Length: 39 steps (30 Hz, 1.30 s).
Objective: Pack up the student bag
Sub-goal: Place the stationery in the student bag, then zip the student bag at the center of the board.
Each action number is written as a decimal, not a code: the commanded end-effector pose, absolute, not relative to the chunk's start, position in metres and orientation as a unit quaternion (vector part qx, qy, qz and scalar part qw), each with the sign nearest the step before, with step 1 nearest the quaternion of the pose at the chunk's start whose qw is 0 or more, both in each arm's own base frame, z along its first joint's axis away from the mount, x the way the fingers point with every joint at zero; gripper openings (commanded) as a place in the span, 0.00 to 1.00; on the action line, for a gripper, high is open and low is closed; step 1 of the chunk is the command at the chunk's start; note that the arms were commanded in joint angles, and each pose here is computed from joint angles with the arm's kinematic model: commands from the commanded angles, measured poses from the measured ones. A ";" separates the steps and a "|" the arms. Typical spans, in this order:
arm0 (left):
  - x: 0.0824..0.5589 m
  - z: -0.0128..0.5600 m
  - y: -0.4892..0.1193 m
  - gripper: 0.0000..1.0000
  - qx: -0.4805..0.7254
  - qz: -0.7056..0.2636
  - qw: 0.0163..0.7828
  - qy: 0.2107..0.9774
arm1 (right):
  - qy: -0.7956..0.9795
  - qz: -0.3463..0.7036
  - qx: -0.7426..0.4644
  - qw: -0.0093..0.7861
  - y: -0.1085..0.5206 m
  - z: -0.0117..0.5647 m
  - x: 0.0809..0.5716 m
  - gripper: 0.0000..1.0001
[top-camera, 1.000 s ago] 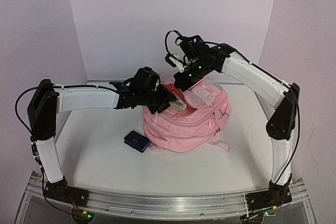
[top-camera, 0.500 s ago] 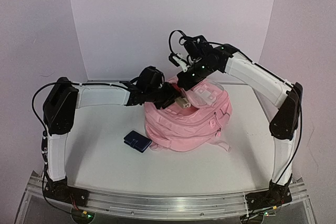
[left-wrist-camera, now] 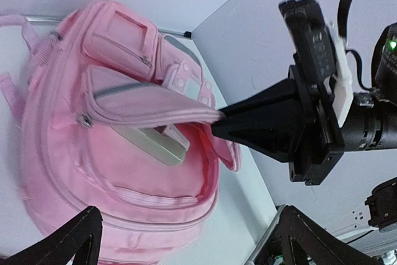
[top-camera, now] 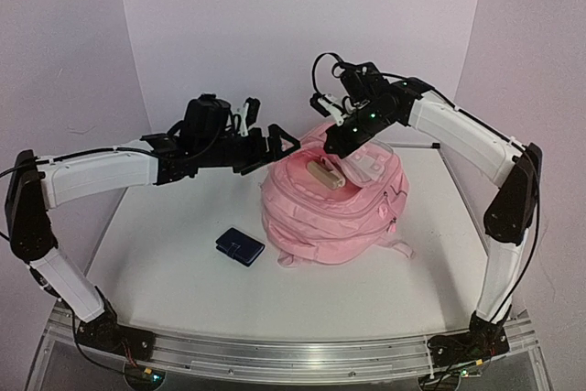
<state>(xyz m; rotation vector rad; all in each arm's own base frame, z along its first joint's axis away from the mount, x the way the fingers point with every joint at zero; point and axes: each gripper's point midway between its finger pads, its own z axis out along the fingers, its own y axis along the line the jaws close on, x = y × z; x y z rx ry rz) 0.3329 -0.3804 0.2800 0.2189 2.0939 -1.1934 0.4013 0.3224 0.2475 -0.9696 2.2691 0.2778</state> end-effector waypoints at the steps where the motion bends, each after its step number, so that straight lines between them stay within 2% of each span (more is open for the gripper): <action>1: 0.363 0.282 -0.336 1.00 0.128 -0.431 0.365 0.815 | 0.850 0.134 -0.369 0.352 0.313 0.278 0.395 0.00; 6: 0.385 0.273 -0.323 0.99 0.192 -0.436 0.345 0.809 | 0.861 0.174 -0.377 0.294 0.323 0.245 0.378 0.04; 13: 0.392 0.260 -0.333 0.95 0.342 -0.392 0.387 0.761 | 0.873 0.190 -0.377 0.244 0.326 0.211 0.368 0.09; 22: 0.385 0.216 -0.351 0.81 0.519 -0.363 0.370 0.680 | 0.889 0.184 -0.372 0.194 0.326 0.169 0.361 0.07; 27: 0.387 0.197 -0.356 0.76 0.562 -0.357 0.349 0.659 | 0.893 0.177 -0.371 0.183 0.323 0.159 0.359 0.06; 39: 0.403 0.192 -0.370 0.67 0.610 -0.346 0.387 0.599 | 0.899 0.160 -0.368 0.173 0.316 0.147 0.358 0.05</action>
